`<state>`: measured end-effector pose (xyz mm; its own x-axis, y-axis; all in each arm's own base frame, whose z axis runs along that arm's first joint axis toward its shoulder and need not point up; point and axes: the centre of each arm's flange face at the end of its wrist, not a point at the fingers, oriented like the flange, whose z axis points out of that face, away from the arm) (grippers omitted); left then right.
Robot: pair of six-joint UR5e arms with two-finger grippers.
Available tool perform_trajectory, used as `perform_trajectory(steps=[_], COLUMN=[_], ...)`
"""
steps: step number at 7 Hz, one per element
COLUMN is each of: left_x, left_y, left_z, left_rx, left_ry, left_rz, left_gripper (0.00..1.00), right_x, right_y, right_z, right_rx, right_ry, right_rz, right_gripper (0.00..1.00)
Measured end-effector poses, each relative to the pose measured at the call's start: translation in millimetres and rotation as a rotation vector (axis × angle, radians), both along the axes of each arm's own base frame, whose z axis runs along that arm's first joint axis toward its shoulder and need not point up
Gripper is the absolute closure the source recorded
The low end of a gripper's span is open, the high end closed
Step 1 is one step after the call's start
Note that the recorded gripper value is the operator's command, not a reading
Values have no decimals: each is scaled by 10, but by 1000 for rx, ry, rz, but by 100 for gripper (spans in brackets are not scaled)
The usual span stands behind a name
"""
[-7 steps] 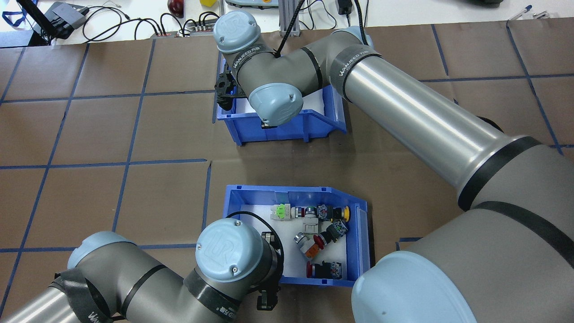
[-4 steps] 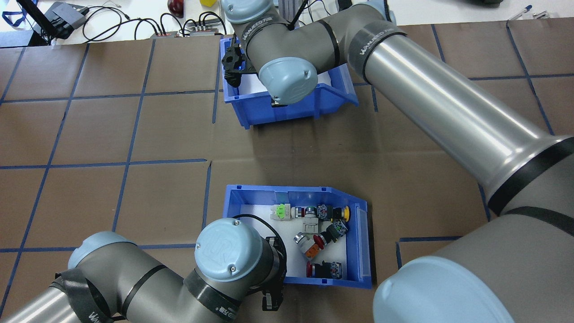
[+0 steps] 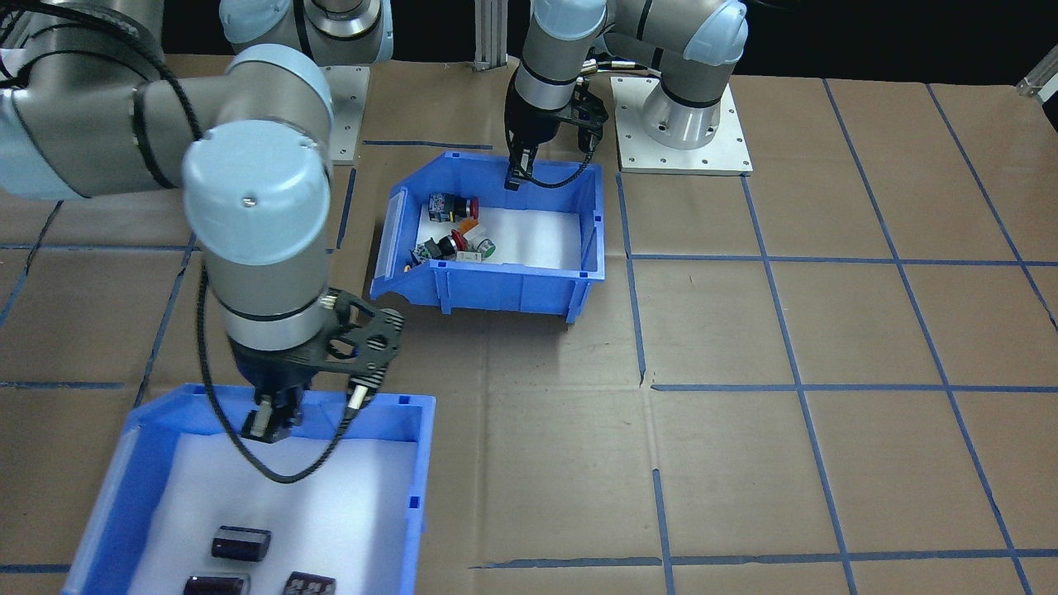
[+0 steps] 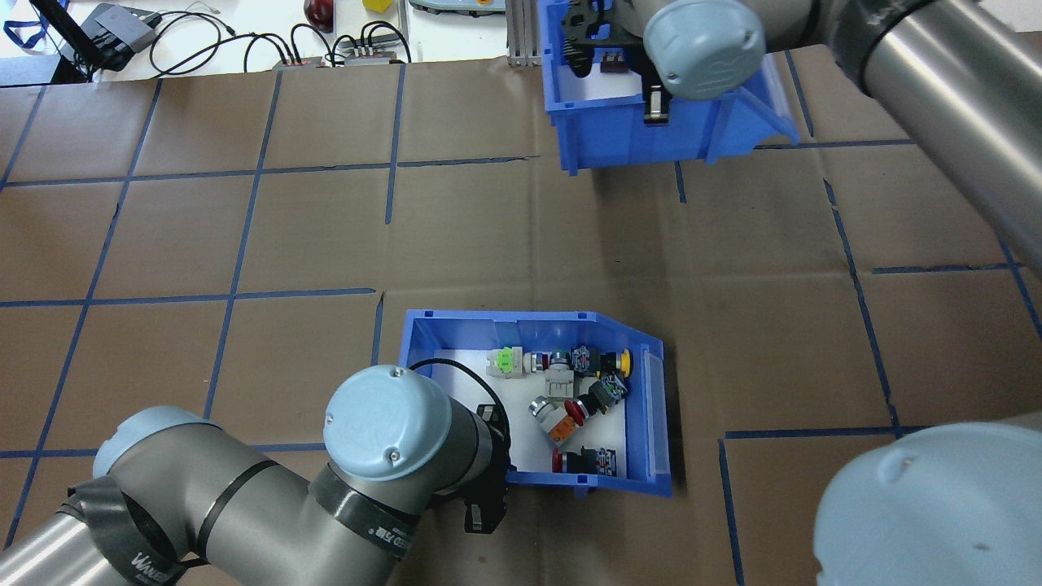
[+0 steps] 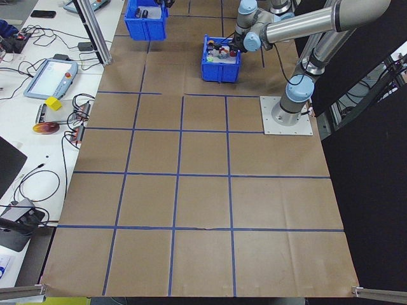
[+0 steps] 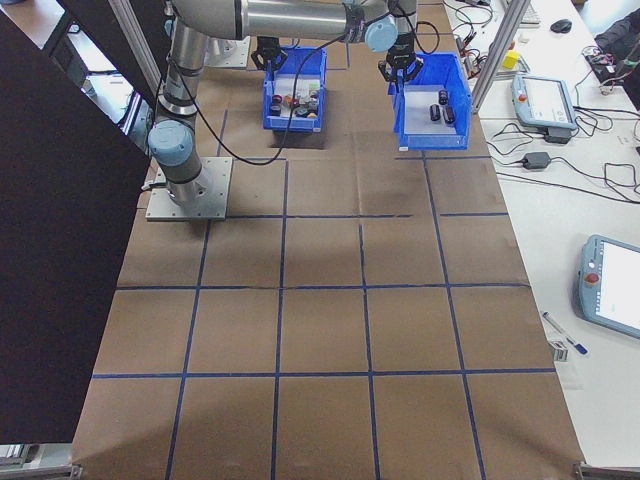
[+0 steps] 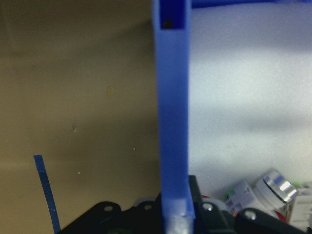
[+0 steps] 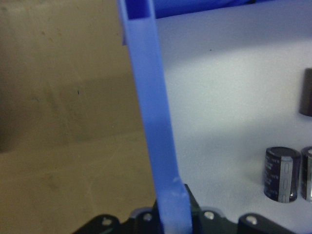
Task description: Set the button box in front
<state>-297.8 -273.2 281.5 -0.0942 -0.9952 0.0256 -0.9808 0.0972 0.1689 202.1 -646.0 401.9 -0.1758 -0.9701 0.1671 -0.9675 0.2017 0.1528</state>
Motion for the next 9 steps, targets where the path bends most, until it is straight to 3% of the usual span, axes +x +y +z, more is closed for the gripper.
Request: perform_trajectory(steps=[3,6,9], left_x=[324,109,-104], left_y=[-1273,-2635,-3270], left_z=[387,286,-28], left_rx=[-61,-92,-100], left_ry=[-37,-33,-28], left_rz=[17,15,22], left_gripper=[100,100,99], right_x=[-979,-1375,-1547], right_y=[458,1060,1511], right_z=[50,-70,-262], right_rx=[37,62,35], right_ry=[-10,-52,-33], right_rz=[-67,-66,34], right_gripper=[95,95,95])
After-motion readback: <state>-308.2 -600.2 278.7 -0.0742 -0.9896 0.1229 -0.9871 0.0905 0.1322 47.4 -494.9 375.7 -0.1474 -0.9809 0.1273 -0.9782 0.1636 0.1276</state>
